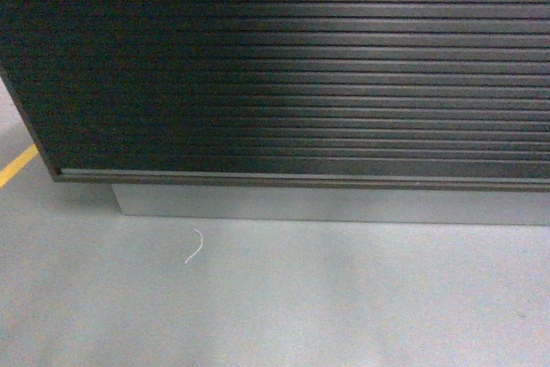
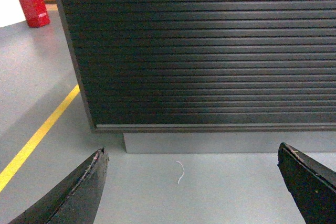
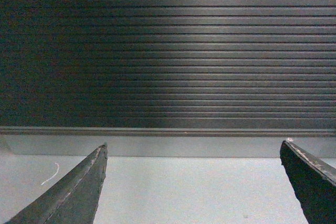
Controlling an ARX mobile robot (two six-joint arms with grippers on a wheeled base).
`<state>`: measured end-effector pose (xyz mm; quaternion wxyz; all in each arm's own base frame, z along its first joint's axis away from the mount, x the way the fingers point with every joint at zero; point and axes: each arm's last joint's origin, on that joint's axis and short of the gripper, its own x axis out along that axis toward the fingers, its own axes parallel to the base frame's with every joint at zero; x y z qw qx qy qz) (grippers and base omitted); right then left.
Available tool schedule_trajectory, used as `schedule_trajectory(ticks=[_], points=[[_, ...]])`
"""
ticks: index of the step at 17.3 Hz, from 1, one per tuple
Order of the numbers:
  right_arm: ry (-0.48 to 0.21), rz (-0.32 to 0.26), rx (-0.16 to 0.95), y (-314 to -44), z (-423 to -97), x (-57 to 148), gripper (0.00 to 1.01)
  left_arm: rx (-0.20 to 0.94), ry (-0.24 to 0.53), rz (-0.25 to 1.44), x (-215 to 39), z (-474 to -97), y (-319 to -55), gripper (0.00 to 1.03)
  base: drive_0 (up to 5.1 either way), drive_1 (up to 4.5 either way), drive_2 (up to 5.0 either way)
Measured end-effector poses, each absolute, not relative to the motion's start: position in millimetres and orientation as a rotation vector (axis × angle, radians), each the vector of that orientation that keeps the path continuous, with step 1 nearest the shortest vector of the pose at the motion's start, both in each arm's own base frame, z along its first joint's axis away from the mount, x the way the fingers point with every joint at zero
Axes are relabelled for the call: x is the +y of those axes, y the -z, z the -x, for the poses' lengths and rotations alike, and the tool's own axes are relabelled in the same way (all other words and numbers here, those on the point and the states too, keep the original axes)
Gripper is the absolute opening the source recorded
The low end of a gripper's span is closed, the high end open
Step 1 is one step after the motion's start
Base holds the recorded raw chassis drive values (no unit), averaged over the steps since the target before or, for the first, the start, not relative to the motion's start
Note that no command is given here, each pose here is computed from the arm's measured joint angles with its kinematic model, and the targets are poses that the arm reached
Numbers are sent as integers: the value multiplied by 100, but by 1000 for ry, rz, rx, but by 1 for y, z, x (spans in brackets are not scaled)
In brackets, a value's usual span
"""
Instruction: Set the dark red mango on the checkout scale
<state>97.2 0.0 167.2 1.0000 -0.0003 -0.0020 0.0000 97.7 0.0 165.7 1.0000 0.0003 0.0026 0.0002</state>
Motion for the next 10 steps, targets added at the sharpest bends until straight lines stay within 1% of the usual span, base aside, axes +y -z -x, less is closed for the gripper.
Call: schedule_trajectory(ticks=[10], points=[[0, 1, -4, -167, -97, 0, 98, 3, 0, -1, 0, -98, -166, 98, -3, 430, -437]])
